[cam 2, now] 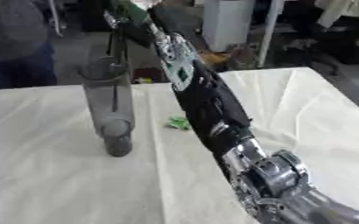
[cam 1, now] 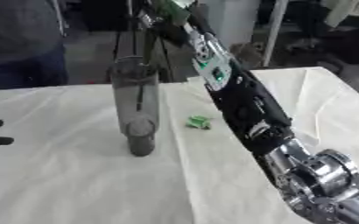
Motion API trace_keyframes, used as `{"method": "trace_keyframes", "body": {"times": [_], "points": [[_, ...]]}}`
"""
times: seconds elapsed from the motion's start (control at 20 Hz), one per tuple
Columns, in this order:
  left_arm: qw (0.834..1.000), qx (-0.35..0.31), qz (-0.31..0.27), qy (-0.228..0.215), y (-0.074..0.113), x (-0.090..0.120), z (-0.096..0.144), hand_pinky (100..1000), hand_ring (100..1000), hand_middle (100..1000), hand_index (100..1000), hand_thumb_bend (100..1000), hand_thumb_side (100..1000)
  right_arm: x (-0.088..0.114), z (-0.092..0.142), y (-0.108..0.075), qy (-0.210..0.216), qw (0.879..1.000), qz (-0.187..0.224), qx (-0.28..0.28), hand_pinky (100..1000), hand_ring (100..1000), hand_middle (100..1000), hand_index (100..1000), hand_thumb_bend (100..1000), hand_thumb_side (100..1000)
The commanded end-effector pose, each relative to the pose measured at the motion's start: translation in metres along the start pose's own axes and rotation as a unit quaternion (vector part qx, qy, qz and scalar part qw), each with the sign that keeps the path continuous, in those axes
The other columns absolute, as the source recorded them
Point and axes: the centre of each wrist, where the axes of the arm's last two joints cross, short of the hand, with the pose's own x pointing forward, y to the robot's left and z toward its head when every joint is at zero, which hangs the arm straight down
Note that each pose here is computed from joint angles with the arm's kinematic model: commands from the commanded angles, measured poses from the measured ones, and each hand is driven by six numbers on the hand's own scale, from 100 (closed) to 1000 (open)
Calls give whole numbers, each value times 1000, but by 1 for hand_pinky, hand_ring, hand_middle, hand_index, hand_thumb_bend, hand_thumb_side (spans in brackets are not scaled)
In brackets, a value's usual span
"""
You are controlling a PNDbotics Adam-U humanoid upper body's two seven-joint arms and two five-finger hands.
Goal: Arrange flowers into the vase.
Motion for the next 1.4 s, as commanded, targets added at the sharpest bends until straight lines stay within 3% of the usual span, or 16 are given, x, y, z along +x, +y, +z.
{"method": "trace_keyframes", "body": {"times": [0.05, 0.4, 1.0, 1.4], "points": [[1000, 4, -17, -7, 10, 6, -2, 883, 681, 795, 876, 1000, 947, 3, -8, -22, -18, 1000, 2, -22, 328, 365, 255, 383, 322, 933], [1000, 5, -18, -5, 11, 5, -1, 883, 682, 795, 877, 1000, 948, 5, -10, -29, -30, 999, -13, -13, 328, 364, 253, 384, 328, 934], [1000, 6, -19, -4, 12, 4, 0, 884, 683, 796, 877, 1000, 949, -10, 8, -6, -28, 997, -11, 73, 340, 374, 260, 401, 376, 917], [1000, 8, -20, -3, 12, 4, 1, 884, 683, 796, 877, 1000, 949, -17, 16, -5, -32, 994, -5, 109, 367, 404, 295, 432, 413, 934]]}}
